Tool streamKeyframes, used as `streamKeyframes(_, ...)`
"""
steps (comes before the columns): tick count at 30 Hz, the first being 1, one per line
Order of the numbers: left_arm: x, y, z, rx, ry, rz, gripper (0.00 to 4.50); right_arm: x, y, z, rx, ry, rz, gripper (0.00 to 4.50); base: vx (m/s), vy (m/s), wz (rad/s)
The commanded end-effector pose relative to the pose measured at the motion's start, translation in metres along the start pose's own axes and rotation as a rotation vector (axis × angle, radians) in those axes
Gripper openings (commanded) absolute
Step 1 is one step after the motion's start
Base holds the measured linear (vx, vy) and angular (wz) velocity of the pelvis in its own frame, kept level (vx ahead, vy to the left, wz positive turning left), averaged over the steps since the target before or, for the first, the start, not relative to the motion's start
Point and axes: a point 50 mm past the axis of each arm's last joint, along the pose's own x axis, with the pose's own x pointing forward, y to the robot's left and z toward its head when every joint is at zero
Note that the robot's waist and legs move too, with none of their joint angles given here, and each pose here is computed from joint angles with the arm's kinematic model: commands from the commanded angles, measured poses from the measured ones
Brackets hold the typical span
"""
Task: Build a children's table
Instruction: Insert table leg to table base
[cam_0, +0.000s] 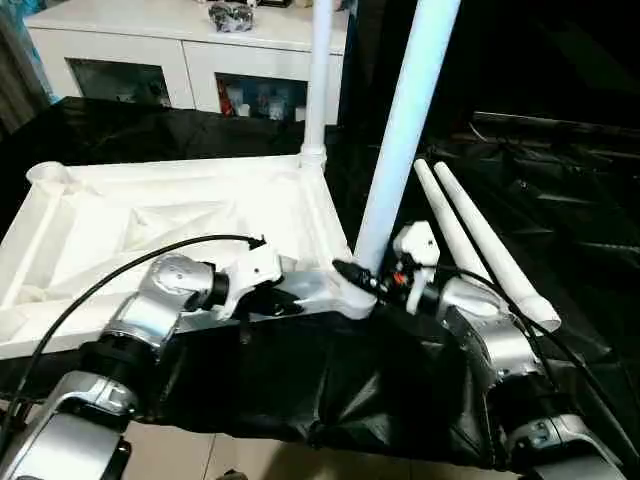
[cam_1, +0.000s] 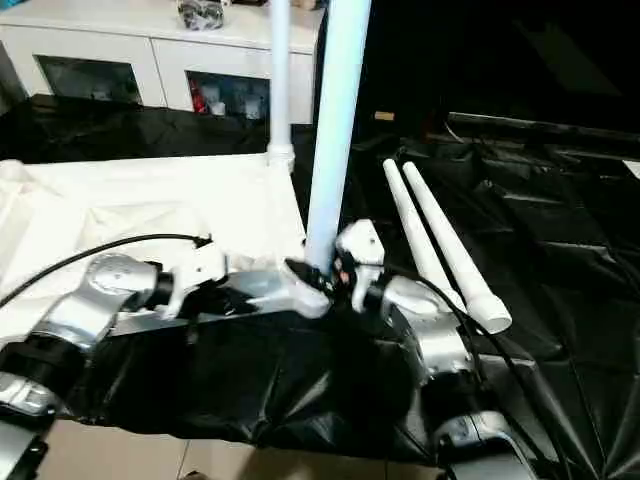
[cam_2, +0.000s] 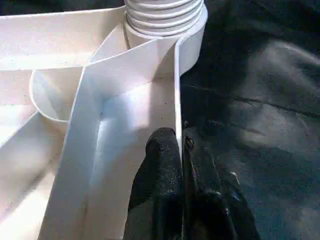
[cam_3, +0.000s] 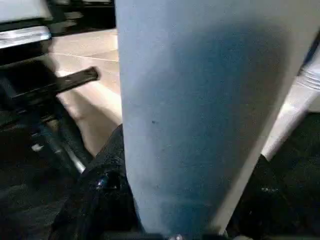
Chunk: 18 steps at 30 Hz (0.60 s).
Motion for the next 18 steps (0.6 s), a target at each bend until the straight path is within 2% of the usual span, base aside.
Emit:
streamKeyframes(1,-0.003,0.001,0.019,0.079,-0.117,-0.04,0.0,-0.011,0.015,-0.04,0.084,0.166,0.078,1.9,0.0,0.0,0.0)
streamKeyframes(5,-0.009,-0.001,0.015,0.086,-0.104,-0.09,0.0,-0.016,0.021,-0.043,0.059,0.18,0.174,1.9,0.0,0.0,0.0)
streamKeyframes(10,-0.014,0.003,0.013,0.08,-0.08,-0.092,0.0,-0.013,0.033,-0.039,0.001,0.186,0.249,1.9,0.0,0.0,0.0)
streamKeyframes(12,-0.014,0.004,0.013,0.075,-0.084,-0.08,0.0,-0.011,0.033,-0.038,0.006,0.18,0.245,1.9,0.0,0.0,0.0)
streamKeyframes(16,-0.012,0.009,0.017,0.062,-0.103,-0.022,0.0,0.0,0.028,-0.036,0.021,0.162,0.157,1.9,0.0,0.0,0.0)
streamKeyframes(18,-0.007,0.017,0.022,0.02,-0.112,0.081,0.0,0.014,0.016,-0.031,0.058,0.128,-0.019,1.9,0.0,0.0,0.0)
